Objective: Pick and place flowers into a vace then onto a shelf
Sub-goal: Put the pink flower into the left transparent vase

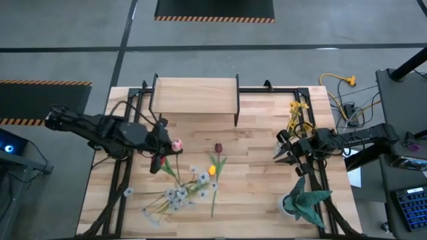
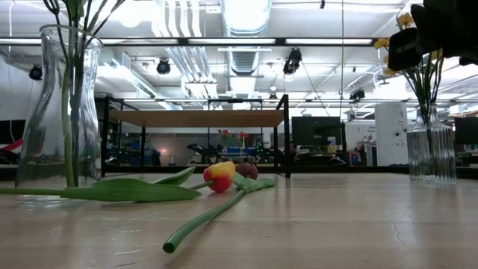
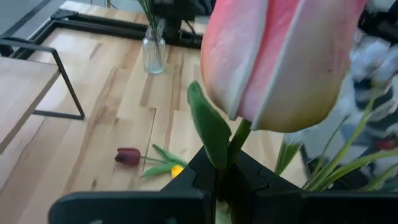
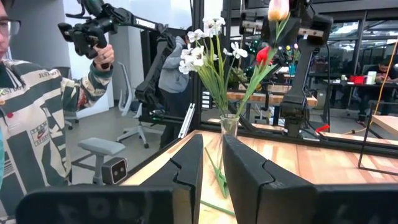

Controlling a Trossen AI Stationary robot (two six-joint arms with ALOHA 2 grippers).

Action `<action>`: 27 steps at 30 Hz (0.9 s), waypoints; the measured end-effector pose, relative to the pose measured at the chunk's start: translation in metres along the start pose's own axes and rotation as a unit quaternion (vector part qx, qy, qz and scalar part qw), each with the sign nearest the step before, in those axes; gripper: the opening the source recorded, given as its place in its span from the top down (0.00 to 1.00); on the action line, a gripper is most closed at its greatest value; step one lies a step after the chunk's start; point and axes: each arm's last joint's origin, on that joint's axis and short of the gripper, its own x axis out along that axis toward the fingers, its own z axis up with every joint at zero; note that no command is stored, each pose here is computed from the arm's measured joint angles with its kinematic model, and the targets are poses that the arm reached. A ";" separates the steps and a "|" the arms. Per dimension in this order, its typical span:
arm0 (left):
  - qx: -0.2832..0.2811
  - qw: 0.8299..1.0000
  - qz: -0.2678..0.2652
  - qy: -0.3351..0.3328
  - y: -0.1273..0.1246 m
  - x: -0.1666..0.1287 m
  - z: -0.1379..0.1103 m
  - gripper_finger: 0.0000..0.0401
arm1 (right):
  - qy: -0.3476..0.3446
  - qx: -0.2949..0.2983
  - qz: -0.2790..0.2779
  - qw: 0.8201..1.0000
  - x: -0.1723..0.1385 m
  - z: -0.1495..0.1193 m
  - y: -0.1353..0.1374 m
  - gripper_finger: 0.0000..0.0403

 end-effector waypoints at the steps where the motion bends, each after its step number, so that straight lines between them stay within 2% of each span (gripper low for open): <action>1: 0.011 1.000 -0.001 0.000 0.000 0.003 -0.003 1.00 | 0.000 0.000 0.000 1.000 0.000 0.000 0.000 0.87; 7: 0.071 0.997 -0.038 -0.008 -0.003 0.020 -0.019 1.00 | 0.000 0.000 0.000 1.000 0.000 0.000 0.000 0.87; 10: 0.078 0.995 -0.060 0.003 -0.002 0.026 -0.027 1.00 | 0.000 0.000 0.000 1.000 0.000 0.000 0.000 0.87; 18: 0.088 0.994 -0.061 0.018 0.000 0.032 -0.038 0.99 | 0.000 -0.011 0.000 1.000 0.000 0.000 0.000 0.87; 22: 0.104 0.993 -0.061 0.011 -0.001 0.030 -0.034 0.92 | 0.001 -0.011 0.000 1.000 0.000 0.000 0.000 0.87; 27: 0.131 0.989 -0.060 0.016 0.000 0.028 -0.035 0.74 | 0.001 -0.011 0.000 1.000 0.000 0.000 0.000 0.87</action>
